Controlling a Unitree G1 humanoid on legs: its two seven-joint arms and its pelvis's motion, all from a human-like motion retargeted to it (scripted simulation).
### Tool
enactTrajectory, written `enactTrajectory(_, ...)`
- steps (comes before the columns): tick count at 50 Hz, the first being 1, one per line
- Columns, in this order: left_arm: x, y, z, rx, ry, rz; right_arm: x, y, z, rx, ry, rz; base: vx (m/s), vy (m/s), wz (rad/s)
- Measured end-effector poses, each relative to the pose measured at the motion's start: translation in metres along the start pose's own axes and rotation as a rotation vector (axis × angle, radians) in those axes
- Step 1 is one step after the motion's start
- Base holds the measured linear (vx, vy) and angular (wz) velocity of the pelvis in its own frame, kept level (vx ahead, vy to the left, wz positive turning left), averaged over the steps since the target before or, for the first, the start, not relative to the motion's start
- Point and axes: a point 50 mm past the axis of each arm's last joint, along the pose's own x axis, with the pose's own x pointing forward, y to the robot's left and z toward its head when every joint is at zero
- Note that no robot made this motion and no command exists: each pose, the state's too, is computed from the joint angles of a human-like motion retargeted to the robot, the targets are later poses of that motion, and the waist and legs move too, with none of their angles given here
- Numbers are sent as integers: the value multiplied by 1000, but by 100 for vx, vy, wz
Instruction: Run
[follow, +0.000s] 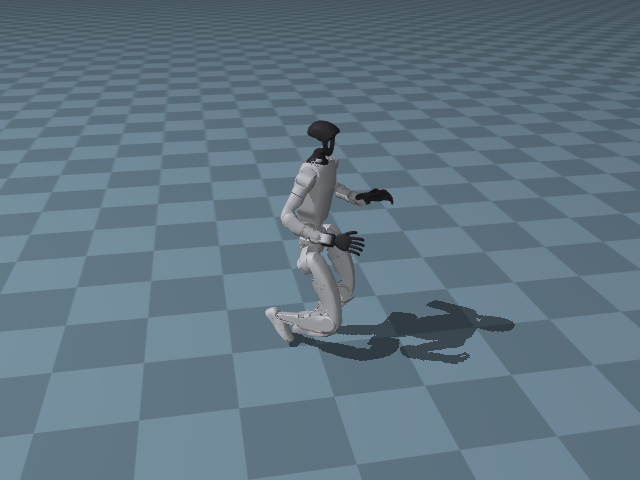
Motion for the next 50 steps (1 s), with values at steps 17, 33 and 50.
enactTrajectory(17,-29,-37,-1,-152,92,-225,-6,-40,21,29,-91,-137,1,-5,-26)
enactTrajectory(33,-84,7,-20,-123,354,-113,26,-36,78,113,-377,-147,1,5,53)
enactTrajectory(50,9,-29,39,-253,-165,-85,-61,-25,-17,85,160,-62,1,-4,-33)
